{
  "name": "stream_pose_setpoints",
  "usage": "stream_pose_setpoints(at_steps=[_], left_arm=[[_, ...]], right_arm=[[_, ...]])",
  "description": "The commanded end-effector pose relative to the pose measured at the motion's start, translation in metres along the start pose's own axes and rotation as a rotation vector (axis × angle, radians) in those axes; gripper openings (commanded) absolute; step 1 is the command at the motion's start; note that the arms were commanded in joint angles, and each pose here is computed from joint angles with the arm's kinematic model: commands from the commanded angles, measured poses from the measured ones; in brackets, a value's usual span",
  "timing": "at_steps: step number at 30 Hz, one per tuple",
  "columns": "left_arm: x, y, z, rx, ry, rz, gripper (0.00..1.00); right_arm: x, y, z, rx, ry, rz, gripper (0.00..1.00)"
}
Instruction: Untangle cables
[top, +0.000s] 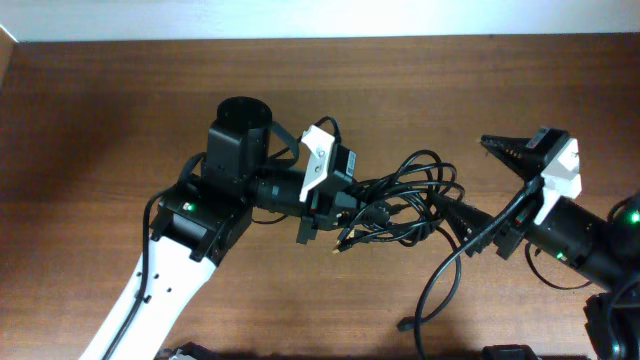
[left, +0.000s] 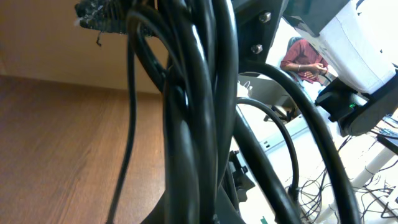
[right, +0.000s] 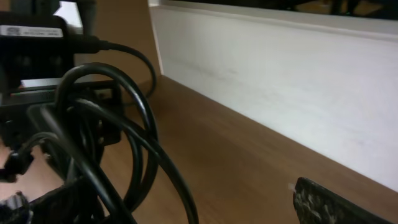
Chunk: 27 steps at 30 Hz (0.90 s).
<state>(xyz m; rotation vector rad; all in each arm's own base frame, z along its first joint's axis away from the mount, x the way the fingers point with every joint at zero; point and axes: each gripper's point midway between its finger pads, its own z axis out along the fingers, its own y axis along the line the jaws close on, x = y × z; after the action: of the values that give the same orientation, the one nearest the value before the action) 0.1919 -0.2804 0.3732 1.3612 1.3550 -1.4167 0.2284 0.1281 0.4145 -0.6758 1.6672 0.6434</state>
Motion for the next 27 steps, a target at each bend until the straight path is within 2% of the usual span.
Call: stream_pose_setpoints(at_steps=[1,2,5,7,11,13,16,17,18,19,20,22,24,27], left_arm=[[-0.004,-0.013,0.004,0.053,-0.009,0.054,0.0],[-0.004,-0.018,0.008,0.072,-0.007,0.072,0.0],[-0.004,-0.022,0.012,0.089,-0.006,0.099,0.0],[-0.004,-0.022,0.012,0.087,-0.006,0.098,0.0],[-0.004,-0.025,0.012,0.105,-0.007,0.057,0.0],[0.0,-0.032,0.015,0.141,0.004,-0.008,0.0],[0.006,-0.036,0.018,0.153,0.023,-0.062,0.0],[0.007,-0.036,0.018,0.152,0.024,-0.065,0.0],[0.007,-0.034,0.018,0.137,0.028,-0.064,0.0],[0.008,-0.03,0.018,0.117,0.033,-0.064,0.0],[0.009,-0.025,0.017,0.087,0.037,-0.064,0.0],[0.008,-0.014,0.008,0.047,0.027,-0.069,0.0],[0.007,-0.002,-0.006,0.0,0.012,-0.079,0.0],[0.005,0.002,-0.014,-0.011,-0.001,-0.033,0.0]], right_arm=[[0.001,0.005,0.006,-0.067,0.006,0.027,1.0],[0.002,0.012,0.009,-0.131,0.008,0.039,0.92],[0.005,0.017,0.014,-0.205,0.017,0.063,0.31],[0.005,0.017,0.014,-0.204,0.017,0.055,0.04],[0.003,-0.024,0.017,0.032,0.02,0.016,0.04],[-0.017,-0.048,0.015,0.17,-0.045,-0.054,0.04],[-0.036,-0.051,0.013,0.189,-0.113,-0.112,0.04],[-0.034,-0.05,0.013,0.187,-0.107,-0.103,0.21],[-0.03,-0.05,0.013,0.186,-0.092,-0.091,0.55],[-0.027,-0.05,0.014,0.185,-0.079,-0.08,0.78],[-0.021,-0.05,0.014,0.183,-0.059,-0.064,0.88],[-0.011,-0.052,0.014,0.192,-0.024,-0.034,0.93],[0.003,-0.066,0.009,0.287,0.032,0.002,0.94],[0.006,-0.048,0.008,0.205,0.039,0.003,0.98]])
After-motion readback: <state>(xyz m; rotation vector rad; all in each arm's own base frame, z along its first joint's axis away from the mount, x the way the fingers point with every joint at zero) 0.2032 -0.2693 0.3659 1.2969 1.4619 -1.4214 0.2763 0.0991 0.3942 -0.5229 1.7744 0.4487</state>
